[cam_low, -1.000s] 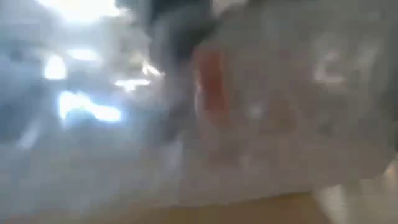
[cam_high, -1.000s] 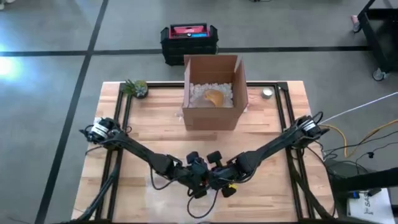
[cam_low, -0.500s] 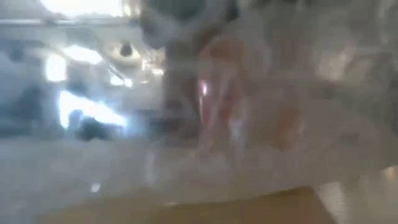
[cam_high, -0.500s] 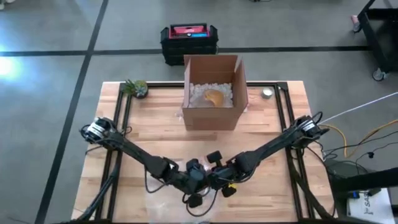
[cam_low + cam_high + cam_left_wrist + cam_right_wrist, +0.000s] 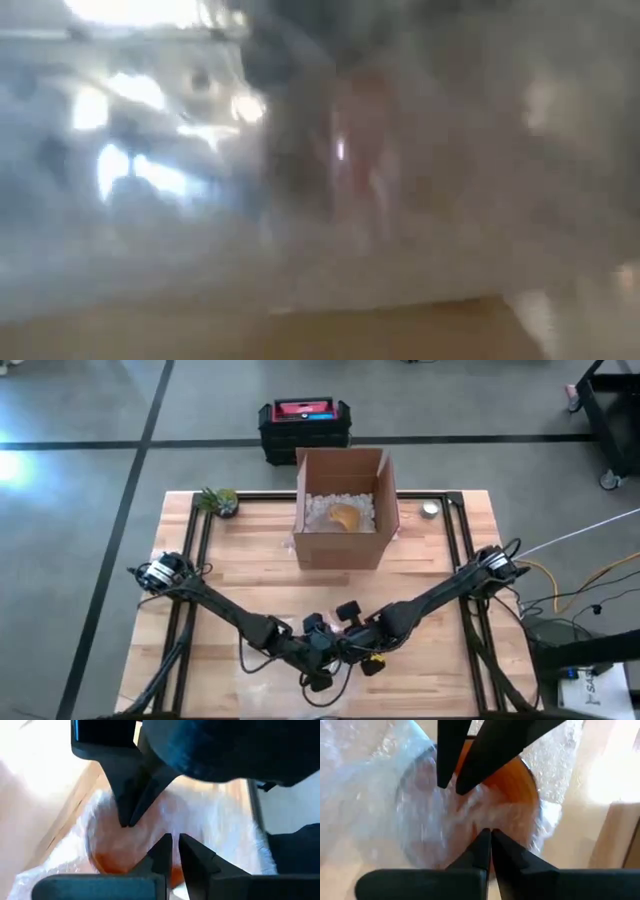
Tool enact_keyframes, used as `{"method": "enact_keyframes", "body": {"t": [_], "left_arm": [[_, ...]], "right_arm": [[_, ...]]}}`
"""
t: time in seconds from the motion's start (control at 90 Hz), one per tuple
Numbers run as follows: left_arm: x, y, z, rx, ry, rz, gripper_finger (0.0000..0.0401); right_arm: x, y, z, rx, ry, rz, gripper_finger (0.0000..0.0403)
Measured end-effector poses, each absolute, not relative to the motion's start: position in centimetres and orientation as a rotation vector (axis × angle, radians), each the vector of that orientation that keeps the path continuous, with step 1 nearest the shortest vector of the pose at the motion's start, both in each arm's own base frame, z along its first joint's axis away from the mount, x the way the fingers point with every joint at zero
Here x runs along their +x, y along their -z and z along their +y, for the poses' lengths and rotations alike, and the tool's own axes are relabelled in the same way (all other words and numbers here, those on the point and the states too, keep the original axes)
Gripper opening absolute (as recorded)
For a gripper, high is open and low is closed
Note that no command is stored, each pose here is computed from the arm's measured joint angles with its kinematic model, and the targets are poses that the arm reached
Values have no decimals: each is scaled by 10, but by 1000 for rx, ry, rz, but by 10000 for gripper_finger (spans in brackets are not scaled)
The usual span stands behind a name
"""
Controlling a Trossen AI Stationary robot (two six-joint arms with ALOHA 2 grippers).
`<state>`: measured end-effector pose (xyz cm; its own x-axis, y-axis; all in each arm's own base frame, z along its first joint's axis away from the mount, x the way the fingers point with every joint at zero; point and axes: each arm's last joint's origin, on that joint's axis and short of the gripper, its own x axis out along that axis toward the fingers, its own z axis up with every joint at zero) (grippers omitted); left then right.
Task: Wrap mug
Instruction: Wrap the orange mug with the transparent bubble wrap
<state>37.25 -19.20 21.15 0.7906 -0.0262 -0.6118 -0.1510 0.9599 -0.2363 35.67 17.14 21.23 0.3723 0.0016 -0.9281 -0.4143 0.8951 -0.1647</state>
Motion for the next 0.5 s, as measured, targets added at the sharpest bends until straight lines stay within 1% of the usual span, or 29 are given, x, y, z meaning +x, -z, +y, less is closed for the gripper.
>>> {"method": "enact_keyframes", "body": {"t": [0.089,0.133,0.189,0.344,0.5], "left_arm": [[373,-211,-192,-275,-61,659,20],[371,-206,-191,-259,-60,693,20],[372,-205,-192,-260,-57,685,20],[370,-208,-191,-258,-60,691,20],[369,-211,-191,-261,-56,681,20]], "right_arm": [[352,-220,171,-373,-285,1188,0],[353,-230,173,-349,-294,1146,0],[351,-238,176,-330,-297,1117,0],[348,-231,179,-341,-294,1150,0],[347,-235,184,-335,-314,1124,0]]}}
